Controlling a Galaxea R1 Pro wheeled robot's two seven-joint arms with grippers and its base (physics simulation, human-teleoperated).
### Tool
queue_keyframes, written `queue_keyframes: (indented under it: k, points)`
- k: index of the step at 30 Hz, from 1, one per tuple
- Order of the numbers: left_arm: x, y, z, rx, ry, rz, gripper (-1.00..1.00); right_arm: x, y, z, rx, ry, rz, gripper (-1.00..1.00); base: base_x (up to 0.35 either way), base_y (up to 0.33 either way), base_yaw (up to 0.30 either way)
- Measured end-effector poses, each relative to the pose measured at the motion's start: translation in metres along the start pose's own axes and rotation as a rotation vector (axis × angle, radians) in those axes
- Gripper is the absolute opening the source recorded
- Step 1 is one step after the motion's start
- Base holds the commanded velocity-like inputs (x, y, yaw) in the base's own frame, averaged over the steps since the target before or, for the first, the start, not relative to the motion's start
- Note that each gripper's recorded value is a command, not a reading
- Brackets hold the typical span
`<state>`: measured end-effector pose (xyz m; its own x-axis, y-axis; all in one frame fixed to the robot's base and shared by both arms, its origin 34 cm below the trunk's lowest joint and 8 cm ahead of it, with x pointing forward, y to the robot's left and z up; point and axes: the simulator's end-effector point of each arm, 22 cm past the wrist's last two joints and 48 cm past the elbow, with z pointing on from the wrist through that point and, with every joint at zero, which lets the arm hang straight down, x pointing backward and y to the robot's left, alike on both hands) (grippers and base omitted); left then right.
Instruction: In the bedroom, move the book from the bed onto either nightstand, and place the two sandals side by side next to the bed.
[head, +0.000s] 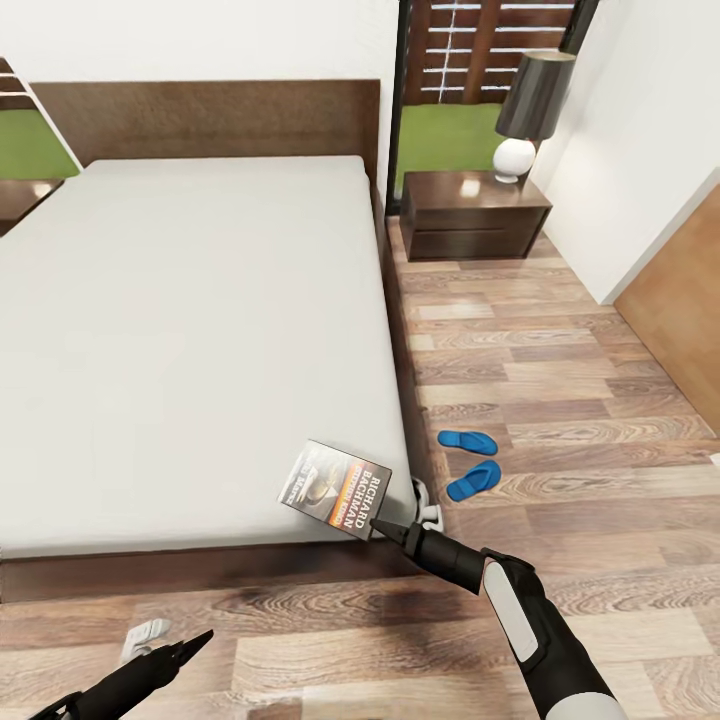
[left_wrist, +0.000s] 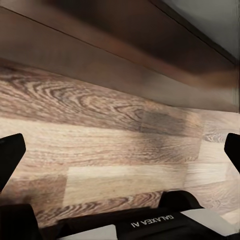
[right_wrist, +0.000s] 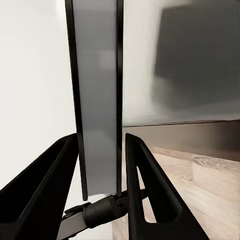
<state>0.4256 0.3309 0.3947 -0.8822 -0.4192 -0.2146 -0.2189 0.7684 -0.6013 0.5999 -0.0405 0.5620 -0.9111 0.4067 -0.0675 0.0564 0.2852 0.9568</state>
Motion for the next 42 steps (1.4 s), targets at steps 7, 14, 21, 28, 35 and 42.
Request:
queue_keyframes:
  k: [7, 14, 21, 28, 35, 42]
  points:
    - [-0.004, -0.008, -0.01, 0.0, 0.001, -0.001, 1.0, -0.002, 0.013, -0.003, -0.001, 0.002, 0.002, -1.0, 0.0, 0.0, 0.0]
    - [-0.007, -0.016, -0.019, 0.001, 0.001, -0.001, 1.0, -0.003, 0.025, -0.006, -0.001, 0.004, 0.004, -1.0, 0.0, 0.0, 0.0]
    - [-0.011, -0.024, -0.028, 0.001, 0.001, -0.002, 1.0, -0.004, 0.037, -0.009, -0.001, 0.006, 0.006, -1.0, 0.0, 0.0, 0.0]
    - [-0.014, -0.032, -0.037, 0.001, 0.002, -0.001, 1.0, -0.006, 0.049, -0.013, -0.001, 0.006, 0.007, -1.0, 0.0, 0.0, 0.0]
    - [-0.017, -0.039, -0.046, 0.001, 0.002, -0.001, 1.0, -0.007, 0.06, -0.016, -0.001, 0.006, 0.007, -1.0, 0.0, 0.0, 0.0]
    - [-0.02, -0.046, -0.055, 0.001, 0.002, -0.001, 1.0, -0.008, 0.072, -0.019, -0.001, 0.006, 0.007, -1.0, 0.0, 0.0, 0.0]
